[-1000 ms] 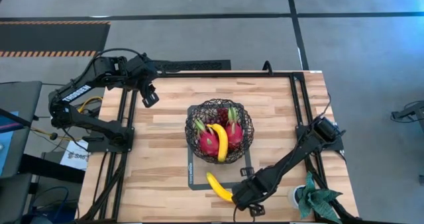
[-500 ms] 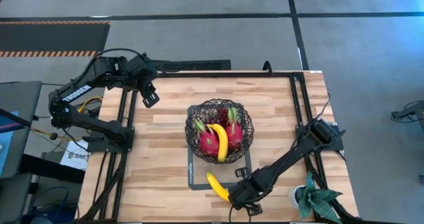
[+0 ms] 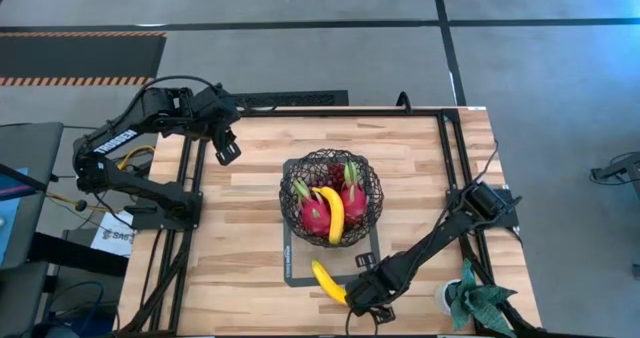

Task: Build produce basket
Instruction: Put the yellow banana into the black wire basket

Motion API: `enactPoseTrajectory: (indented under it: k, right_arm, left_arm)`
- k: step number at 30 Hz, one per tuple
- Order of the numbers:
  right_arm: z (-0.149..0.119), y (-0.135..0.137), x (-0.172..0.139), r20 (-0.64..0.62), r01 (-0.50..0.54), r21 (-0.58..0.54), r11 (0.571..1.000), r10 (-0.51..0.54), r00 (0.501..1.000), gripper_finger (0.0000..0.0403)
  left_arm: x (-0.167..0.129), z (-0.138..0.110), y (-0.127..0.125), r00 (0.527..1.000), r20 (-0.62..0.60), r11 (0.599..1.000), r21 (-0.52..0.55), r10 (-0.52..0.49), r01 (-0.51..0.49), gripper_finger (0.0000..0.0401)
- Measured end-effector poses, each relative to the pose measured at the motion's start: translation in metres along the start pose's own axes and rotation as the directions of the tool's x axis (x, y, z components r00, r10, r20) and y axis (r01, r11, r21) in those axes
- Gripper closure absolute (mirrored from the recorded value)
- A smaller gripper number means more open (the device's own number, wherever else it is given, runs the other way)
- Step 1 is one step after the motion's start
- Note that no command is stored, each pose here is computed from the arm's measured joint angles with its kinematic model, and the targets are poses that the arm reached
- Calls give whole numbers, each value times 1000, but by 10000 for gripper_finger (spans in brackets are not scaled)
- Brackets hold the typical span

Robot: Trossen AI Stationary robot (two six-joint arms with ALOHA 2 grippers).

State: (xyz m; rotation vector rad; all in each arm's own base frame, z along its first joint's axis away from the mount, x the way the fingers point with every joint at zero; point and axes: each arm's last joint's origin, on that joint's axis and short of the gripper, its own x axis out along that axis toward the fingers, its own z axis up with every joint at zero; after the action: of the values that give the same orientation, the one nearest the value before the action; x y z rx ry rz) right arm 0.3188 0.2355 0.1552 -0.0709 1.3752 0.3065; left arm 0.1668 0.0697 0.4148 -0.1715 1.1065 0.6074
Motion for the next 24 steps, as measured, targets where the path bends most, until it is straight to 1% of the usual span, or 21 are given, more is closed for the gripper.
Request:
enactPoseTrajectory:
  k: [6, 13, 16, 19, 20, 24]
  right_arm:
    - [-5, -3, 8, -1, 1, 1, 1000, -1, 1000, 274]
    - [-8, -5, 13, 29, 3, 9, 1000, -3, 1000, 279]
    - [-7, -7, 13, 33, 13, 42, 999, -14, 999, 310]
    - [-3, -8, 9, 28, -3, 72, 997, 1, 1000, 371]
    - [-1, -7, 8, 34, -7, 73, 997, 4, 999, 384]
    - [17, -4, -8, 105, -27, 108, 994, 15, 994, 384]
  left_arm:
    - [-1, 0, -3, 1000, 3, 1000, -4, -9, 9, 279]
    - [-1, 0, -4, 1000, 4, 1000, -18, -11, 11, 279]
    - [-1, 0, -4, 1000, 4, 1000, -22, -11, 11, 279]
    - [-1, 0, -4, 1000, 4, 1000, -25, -11, 11, 279]
    - [-1, 0, -4, 1000, 4, 1000, -25, -11, 11, 279]
    - [-1, 0, -4, 1000, 4, 1000, -26, -10, 10, 279]
